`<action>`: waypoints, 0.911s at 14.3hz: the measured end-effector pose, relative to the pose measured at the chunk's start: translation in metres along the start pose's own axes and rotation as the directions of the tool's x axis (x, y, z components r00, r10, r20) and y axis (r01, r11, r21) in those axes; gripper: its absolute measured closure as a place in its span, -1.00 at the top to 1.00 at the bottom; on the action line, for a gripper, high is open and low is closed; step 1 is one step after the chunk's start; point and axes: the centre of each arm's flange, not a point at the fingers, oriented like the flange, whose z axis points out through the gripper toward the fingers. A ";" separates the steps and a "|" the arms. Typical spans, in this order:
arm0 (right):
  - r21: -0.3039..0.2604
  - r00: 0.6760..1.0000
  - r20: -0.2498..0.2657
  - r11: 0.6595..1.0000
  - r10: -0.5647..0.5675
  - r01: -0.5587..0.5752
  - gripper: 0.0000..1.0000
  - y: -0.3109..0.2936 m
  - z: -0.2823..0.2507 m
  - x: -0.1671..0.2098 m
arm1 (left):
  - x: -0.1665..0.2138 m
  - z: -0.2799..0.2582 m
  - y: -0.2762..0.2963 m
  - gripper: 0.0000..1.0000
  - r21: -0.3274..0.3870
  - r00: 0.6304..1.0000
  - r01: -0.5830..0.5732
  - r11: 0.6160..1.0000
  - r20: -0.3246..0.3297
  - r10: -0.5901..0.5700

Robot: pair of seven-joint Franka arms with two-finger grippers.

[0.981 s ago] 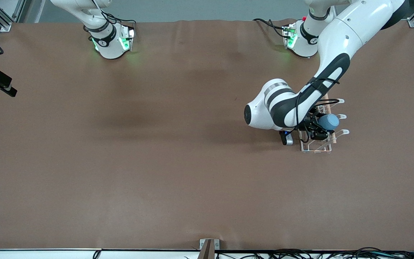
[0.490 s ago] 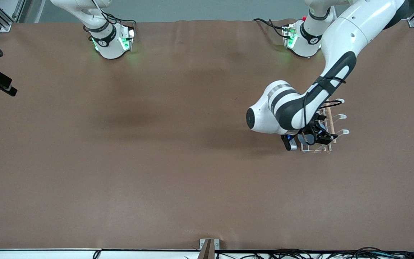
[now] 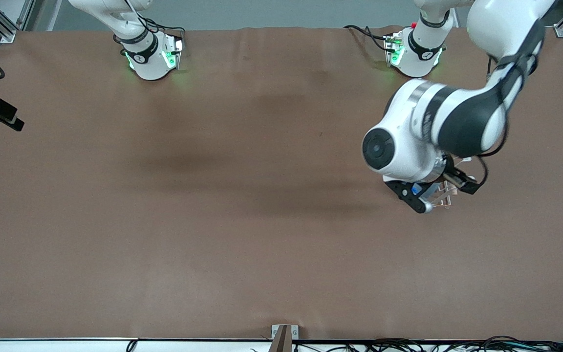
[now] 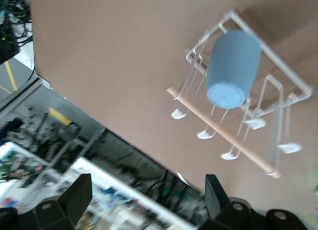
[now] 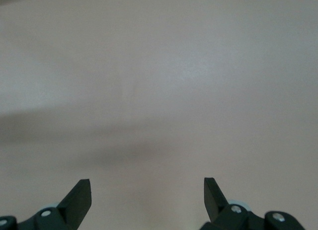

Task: Hang cup on cup holder
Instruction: 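Open the left gripper and lift it off the hung cup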

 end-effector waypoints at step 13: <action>-0.009 0.998 -0.003 0.998 -0.055 0.055 1.00 0.004 0.001 0.002 | -0.135 -0.082 -0.050 1.00 -0.312 0.862 0.453 0.836 -0.087 -0.499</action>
